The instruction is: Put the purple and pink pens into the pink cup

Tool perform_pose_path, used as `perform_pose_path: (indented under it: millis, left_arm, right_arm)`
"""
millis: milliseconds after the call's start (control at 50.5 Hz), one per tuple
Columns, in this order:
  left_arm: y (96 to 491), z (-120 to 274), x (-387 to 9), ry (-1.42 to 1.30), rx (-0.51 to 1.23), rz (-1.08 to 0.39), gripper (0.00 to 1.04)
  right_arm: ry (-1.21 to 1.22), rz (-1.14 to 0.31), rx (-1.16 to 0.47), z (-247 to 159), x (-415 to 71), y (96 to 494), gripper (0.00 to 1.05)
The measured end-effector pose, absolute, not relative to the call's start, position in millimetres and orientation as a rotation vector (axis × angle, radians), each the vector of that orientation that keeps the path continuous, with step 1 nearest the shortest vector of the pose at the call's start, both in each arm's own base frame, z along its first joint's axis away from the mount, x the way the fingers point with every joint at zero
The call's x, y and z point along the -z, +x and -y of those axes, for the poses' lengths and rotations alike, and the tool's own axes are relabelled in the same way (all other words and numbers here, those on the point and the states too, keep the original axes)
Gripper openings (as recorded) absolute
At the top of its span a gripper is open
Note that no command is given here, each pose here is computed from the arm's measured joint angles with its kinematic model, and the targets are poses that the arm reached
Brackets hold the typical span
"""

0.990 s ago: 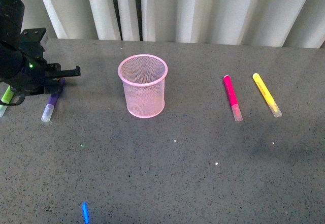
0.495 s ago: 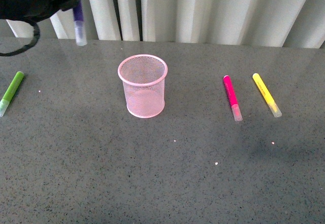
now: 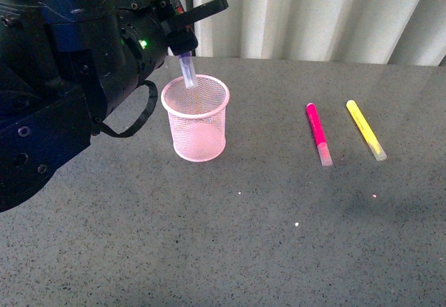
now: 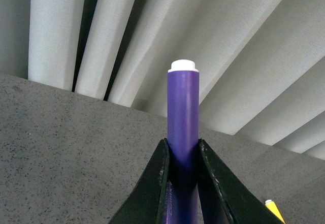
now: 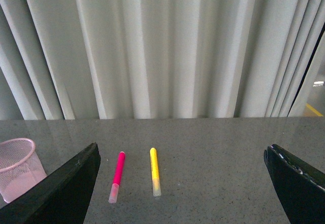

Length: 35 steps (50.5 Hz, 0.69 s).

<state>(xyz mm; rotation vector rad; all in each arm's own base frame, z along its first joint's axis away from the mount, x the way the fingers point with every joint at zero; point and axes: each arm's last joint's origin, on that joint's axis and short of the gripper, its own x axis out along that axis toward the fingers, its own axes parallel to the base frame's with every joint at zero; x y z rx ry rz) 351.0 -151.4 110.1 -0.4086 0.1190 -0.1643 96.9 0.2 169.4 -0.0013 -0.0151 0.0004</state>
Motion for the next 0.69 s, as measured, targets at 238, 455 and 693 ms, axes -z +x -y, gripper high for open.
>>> perform_pose_path:
  millis: [238, 455, 693]
  left_arm:
    - [359, 161, -96, -0.405, 0.157, -0.148, 0.13]
    - [363, 163, -89, -0.401, 0.146, -0.158, 0.13]
    - [362, 163, -88, -0.402, 0.164, -0.172, 0.42]
  right_arm:
    - [-0.001, 0.015, 0.000, 0, -169, 97, 0.98]
    - [-0.001, 0.015, 0.000, 0, -169, 97, 0.98]
    - [-0.001, 0.015, 0.000, 0, -169, 97, 0.98]
